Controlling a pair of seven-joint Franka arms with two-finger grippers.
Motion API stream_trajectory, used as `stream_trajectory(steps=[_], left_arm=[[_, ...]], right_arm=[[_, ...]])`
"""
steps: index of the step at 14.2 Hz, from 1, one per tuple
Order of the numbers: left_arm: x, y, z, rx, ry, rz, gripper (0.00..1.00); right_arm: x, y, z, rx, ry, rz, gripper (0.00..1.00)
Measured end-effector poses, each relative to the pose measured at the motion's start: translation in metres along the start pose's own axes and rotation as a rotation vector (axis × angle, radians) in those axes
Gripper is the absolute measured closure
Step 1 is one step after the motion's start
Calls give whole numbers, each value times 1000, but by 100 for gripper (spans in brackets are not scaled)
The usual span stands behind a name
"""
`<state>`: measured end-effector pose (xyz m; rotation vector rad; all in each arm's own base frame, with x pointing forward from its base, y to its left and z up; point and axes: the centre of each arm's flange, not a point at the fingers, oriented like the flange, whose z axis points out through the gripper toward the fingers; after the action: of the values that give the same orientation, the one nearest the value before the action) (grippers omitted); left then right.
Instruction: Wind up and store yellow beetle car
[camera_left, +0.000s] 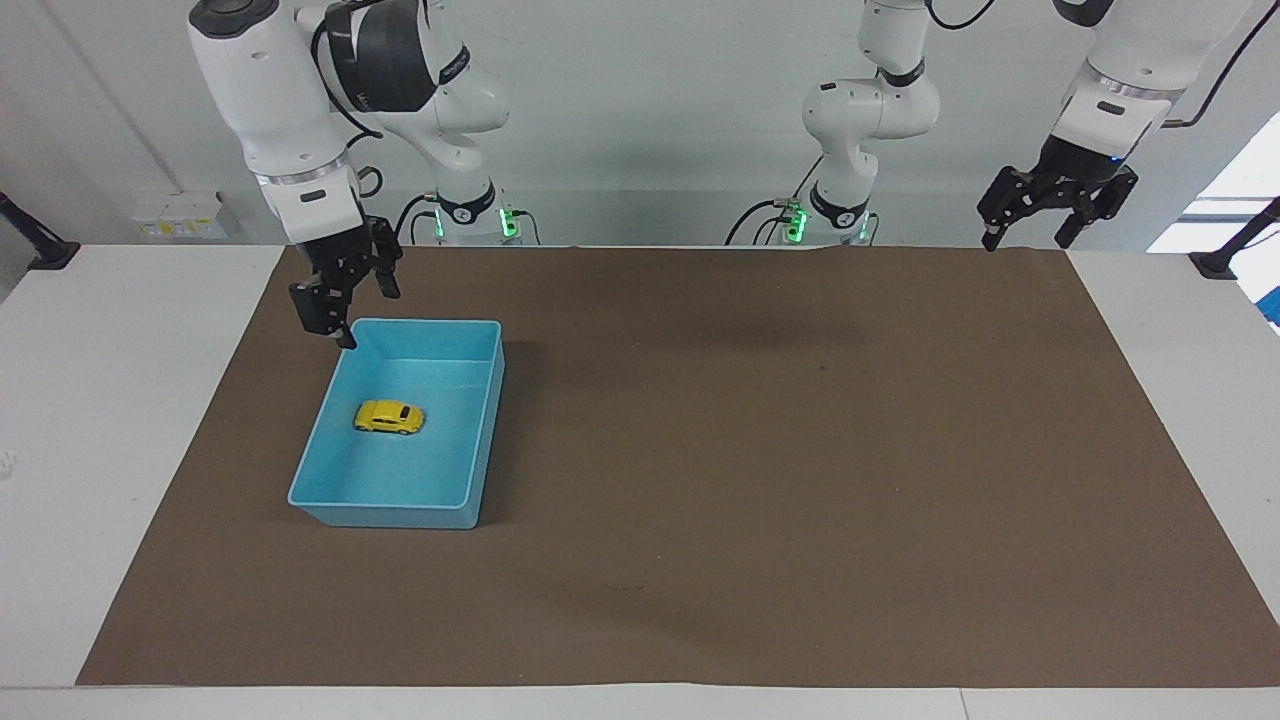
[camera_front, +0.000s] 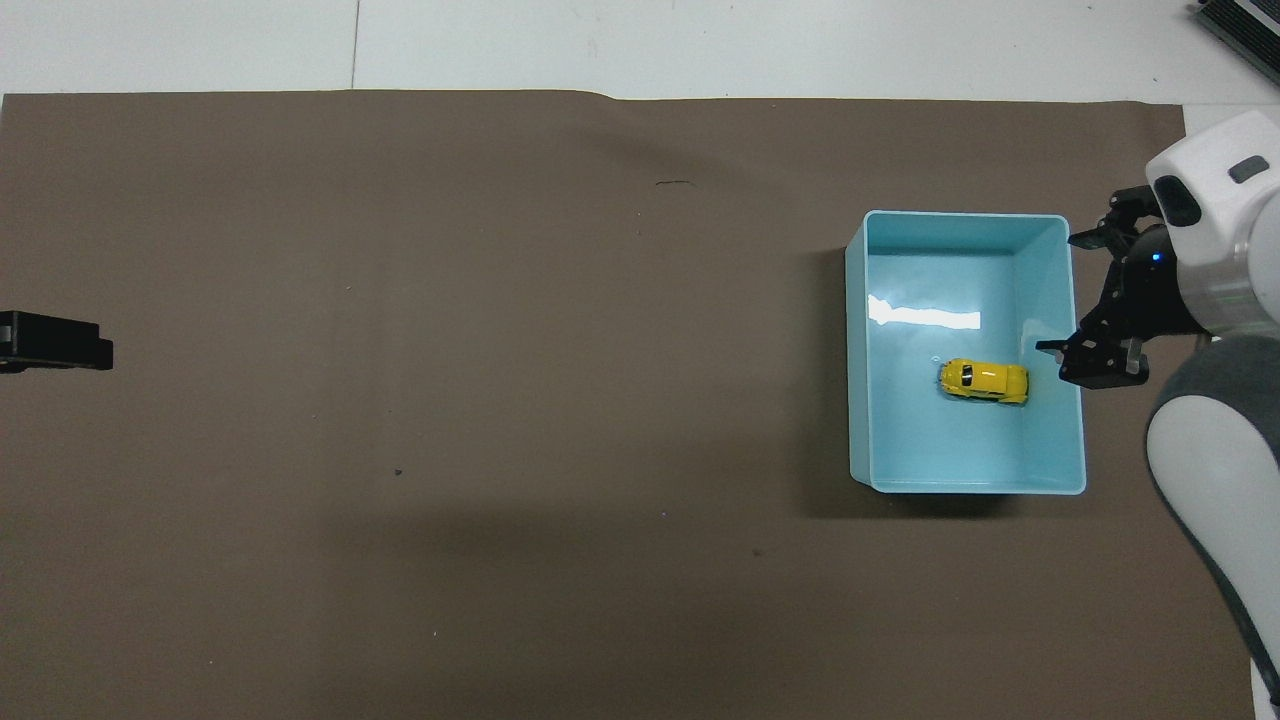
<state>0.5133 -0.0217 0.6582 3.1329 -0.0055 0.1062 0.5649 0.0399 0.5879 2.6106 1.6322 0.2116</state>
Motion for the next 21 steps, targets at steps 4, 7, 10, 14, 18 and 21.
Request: stream_trajectory(steps=[4,7,10,14,18,21], left_arm=[[0,0,0,0,0,0,0],[0,0,0,0,0,0,0],[0,0,0,0,0,0,0],[0,0,0,0,0,0,0],[0,0,0,0,0,0,0],[0,0,0,0,0,0,0]], right_arm=[[7,-5,-26,9,-5,336,0],[4,-8,-46,15,-12,485,0],[2,-11,-50,37,-41,679,0],[2,-18,-73,62,-67,943,0],[-1,-17,-73,64,-73,1043,0],[-4,-15,-73,62,-75,1092,0]])
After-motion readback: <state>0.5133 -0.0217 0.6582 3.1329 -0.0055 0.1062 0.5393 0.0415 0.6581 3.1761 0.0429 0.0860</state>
